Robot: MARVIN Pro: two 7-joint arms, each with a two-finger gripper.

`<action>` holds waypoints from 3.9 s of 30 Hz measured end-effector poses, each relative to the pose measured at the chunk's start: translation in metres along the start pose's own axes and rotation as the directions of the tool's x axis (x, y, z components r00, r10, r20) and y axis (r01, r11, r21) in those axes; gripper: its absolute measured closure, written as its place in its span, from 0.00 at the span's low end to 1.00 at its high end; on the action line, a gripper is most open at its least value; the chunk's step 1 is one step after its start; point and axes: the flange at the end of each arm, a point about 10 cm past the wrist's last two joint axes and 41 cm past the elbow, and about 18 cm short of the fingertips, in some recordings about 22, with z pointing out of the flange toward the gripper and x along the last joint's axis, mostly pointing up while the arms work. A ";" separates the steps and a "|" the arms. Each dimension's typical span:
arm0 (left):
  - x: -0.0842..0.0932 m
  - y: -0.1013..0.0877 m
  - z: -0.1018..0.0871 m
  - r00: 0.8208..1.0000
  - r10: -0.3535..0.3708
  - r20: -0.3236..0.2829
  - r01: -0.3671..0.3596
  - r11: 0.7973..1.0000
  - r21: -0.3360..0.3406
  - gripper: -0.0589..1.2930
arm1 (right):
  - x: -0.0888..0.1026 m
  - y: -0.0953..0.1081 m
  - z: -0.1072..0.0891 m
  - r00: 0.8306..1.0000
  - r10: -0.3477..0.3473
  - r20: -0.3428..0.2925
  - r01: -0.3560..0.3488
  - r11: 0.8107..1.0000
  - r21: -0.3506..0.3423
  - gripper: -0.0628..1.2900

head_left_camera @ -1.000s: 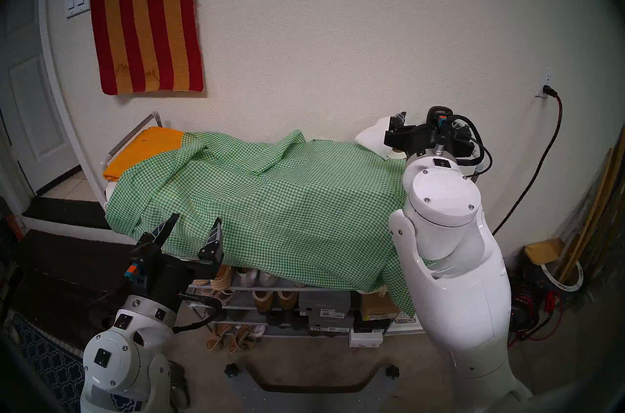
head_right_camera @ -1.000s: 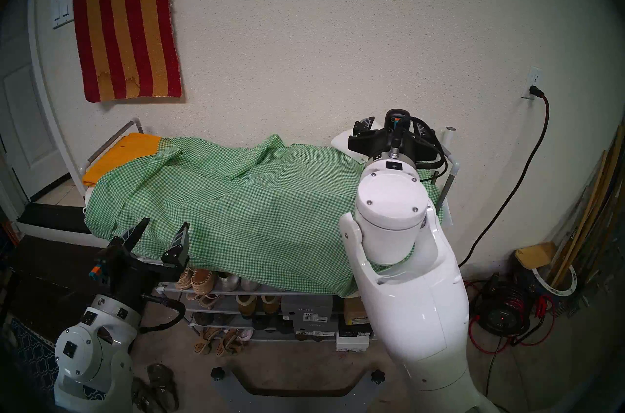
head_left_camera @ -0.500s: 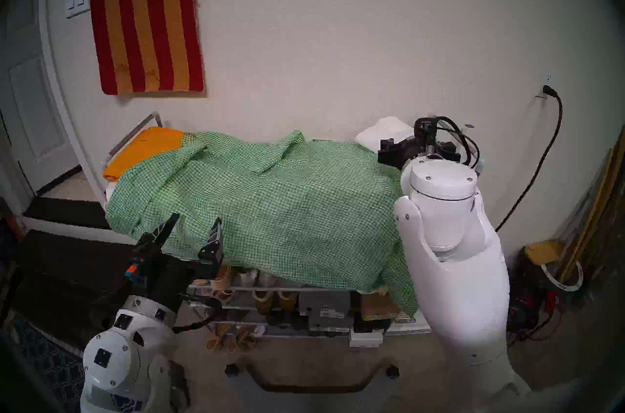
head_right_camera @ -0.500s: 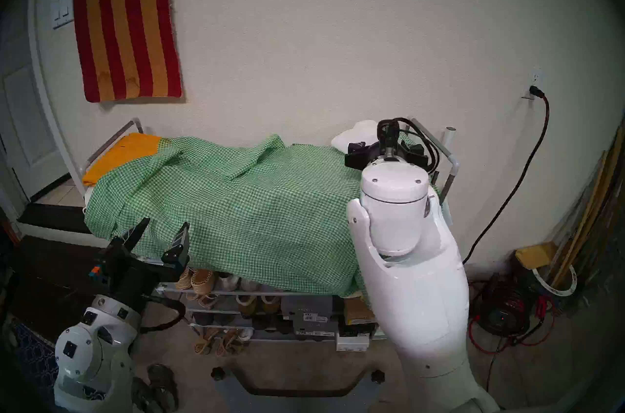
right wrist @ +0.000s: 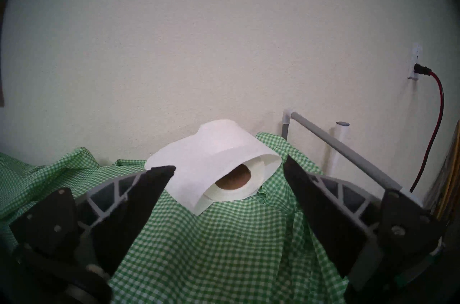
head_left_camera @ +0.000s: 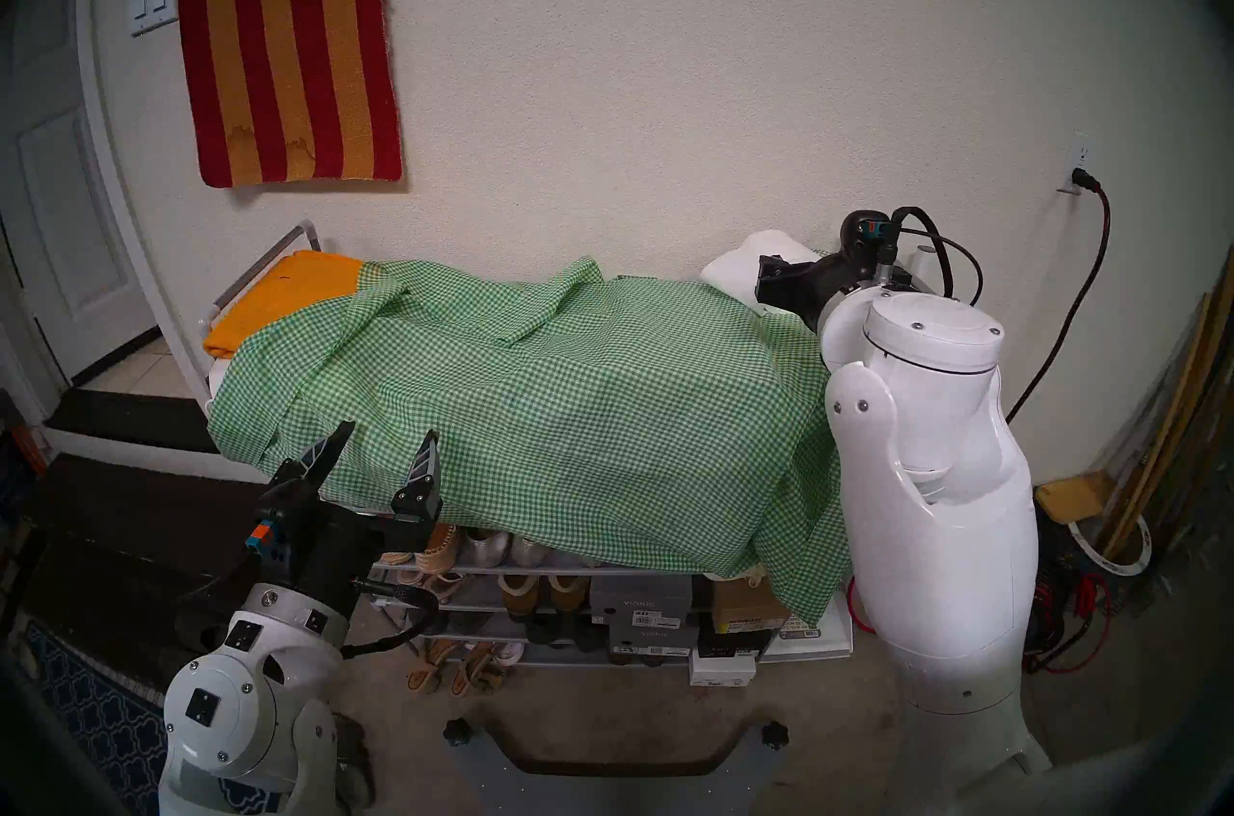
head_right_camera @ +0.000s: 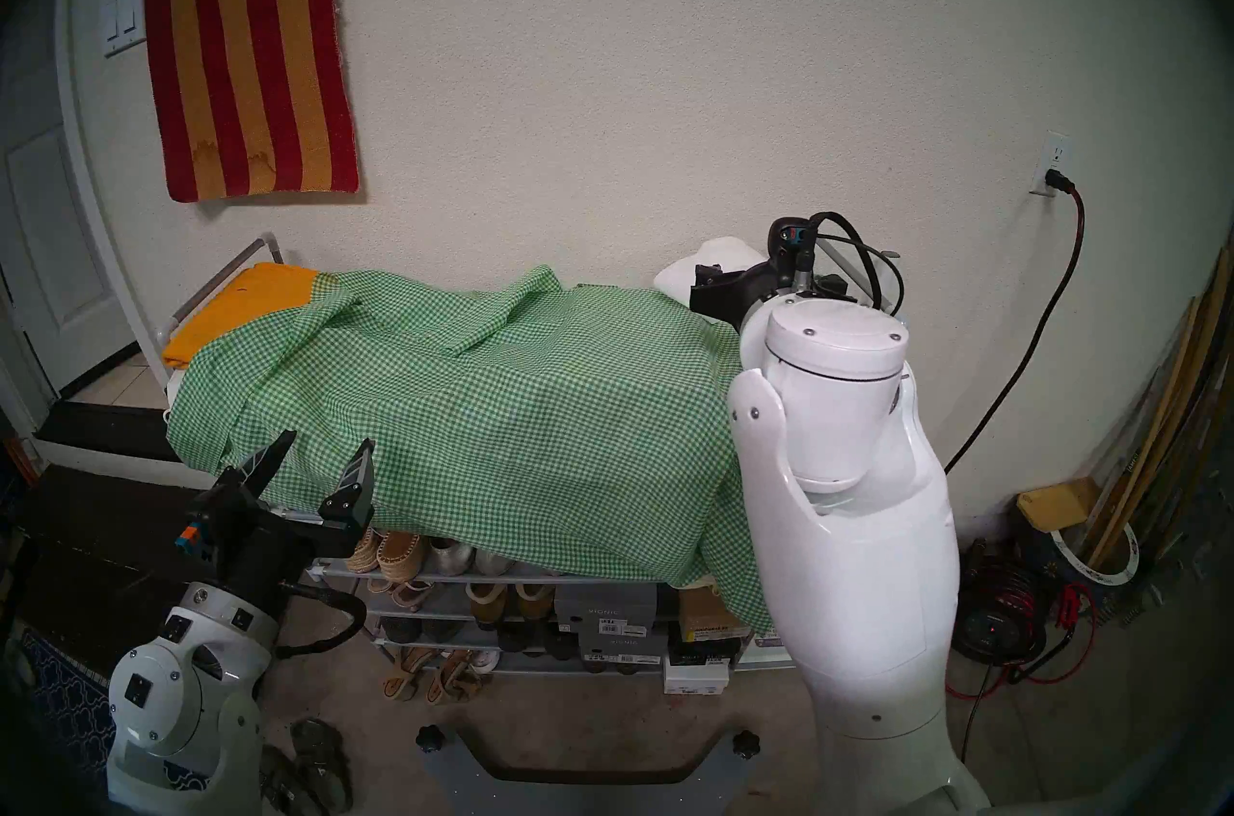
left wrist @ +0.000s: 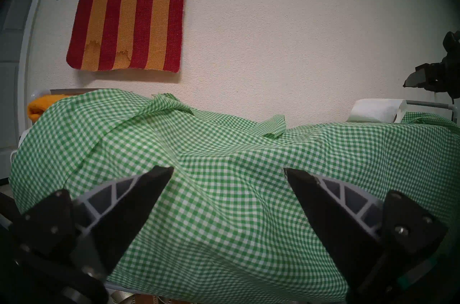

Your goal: Lift the object off the cloth, cover the shoe rack with the cloth, put the object back

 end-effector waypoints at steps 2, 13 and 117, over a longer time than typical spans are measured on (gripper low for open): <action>0.000 0.000 0.000 1.000 0.000 0.000 0.000 1.000 0.000 0.02 | -0.006 0.002 0.006 1.000 0.003 0.023 -0.003 1.000 0.002 0.04; 0.000 0.000 0.000 1.000 0.000 0.000 0.000 1.000 0.000 0.02 | -0.018 -0.001 0.019 0.998 -0.035 0.060 0.033 0.999 0.028 0.04; 0.000 0.000 0.000 1.000 0.000 0.000 0.000 1.000 -0.001 0.02 | -0.047 -0.026 0.124 0.998 -0.051 -0.039 0.055 0.993 0.103 0.04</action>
